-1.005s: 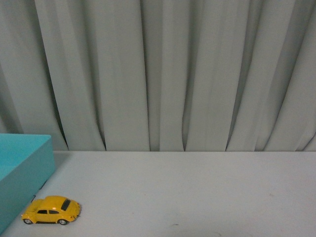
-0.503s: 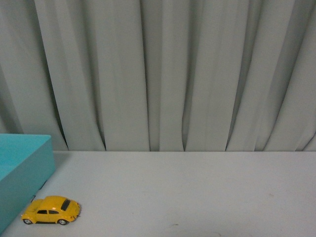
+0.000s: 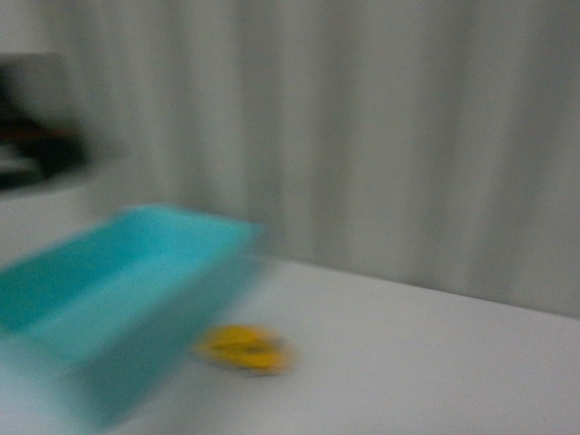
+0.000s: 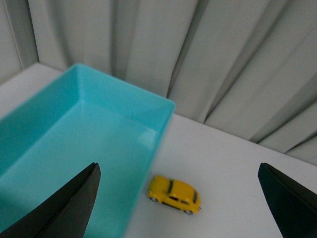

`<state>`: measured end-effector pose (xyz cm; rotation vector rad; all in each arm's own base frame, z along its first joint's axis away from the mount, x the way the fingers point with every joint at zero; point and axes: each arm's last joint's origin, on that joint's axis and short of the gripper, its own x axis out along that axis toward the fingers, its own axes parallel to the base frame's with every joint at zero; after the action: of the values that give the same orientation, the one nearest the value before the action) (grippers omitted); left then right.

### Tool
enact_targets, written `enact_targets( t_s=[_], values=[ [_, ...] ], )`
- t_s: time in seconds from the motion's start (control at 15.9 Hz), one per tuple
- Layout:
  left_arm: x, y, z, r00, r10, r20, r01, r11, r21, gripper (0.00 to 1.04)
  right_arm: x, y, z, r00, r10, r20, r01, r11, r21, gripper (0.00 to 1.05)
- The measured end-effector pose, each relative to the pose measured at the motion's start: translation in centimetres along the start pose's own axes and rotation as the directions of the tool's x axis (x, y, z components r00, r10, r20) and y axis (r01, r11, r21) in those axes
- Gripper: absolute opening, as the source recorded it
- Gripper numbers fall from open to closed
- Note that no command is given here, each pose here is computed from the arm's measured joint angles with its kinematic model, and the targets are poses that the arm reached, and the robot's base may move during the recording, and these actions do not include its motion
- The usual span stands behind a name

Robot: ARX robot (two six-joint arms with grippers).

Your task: Wind up and store yellow beetle toy

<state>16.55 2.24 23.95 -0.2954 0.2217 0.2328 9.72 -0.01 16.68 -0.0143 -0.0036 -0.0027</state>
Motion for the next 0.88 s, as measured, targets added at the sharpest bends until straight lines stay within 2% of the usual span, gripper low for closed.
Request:
enact_targets(
  t_s=[0.13, 0.25, 0.31, 0.38, 0.44, 0.5, 0.57, 0.75, 0.88],
  values=[
    [4.6, -0.3, 2.6, 1.000, -0.029, 0.000, 0.029, 0.989, 0.146, 0.98, 0.0, 0.0, 0.0, 1.000, 0.002, 0.001, -0.002, 1.000, 0.000, 0.98],
    [9.2, -1.2, 3.9, 0.996, -0.069, -0.051, 0.082, 0.947, 0.312, 0.98, 0.0, 0.0, 0.0, 1.000, 0.002, 0.001, -0.002, 1.000, 0.000, 0.98],
    [10.9, -2.0, 3.9, 0.984, -0.138, -0.111, 0.171, 0.904, 0.391, 0.98, 0.0, 0.0, 0.0, 1.000, 0.002, 0.000, -0.002, 1.000, 0.000, 0.98],
    [13.7, -3.8, 3.7, 0.927, -0.257, -0.275, 0.373, 0.721, 0.584, 0.98, 0.0, 0.0, 0.0, 1.000, 0.002, 0.001, -0.002, 1.000, 0.000, 0.98],
    [14.9, -5.0, 4.1, 0.874, -0.303, -0.380, 0.486, 0.579, 0.655, 0.98, 0.0, 0.0, 0.0, 1.000, 0.002, 0.000, -0.002, 1.000, 0.000, 0.98],
    [15.8, -6.1, 4.7, 0.842, -0.290, -0.454, 0.539, 0.416, 0.732, 0.98, 0.0, 0.0, 0.0, 1.000, 0.002, 0.001, -0.002, 1.000, 0.000, 0.98],
    [16.4, -7.0, 5.0, 0.812, -0.271, -0.517, 0.580, 0.282, 0.764, 0.98, 0.0, 0.0, 0.0, 1.000, 0.002, 0.001, -0.002, 1.000, 0.000, 0.98],
    [18.0, -9.4, 4.1, 0.703, -0.170, -0.690, 0.686, -0.089, 0.722, 0.98, 0.0, 0.0, 0.0, 1.000, 0.002, 0.000, -0.002, 1.000, 0.000, 0.98],
    [19.0, -10.5, 3.5, 0.650, -0.089, -0.755, 0.715, -0.264, 0.647, 0.98, 0.0, 0.0, 0.0, 1.000, 0.002, 0.001, -0.002, 1.000, 0.000, 0.98]
  ],
)
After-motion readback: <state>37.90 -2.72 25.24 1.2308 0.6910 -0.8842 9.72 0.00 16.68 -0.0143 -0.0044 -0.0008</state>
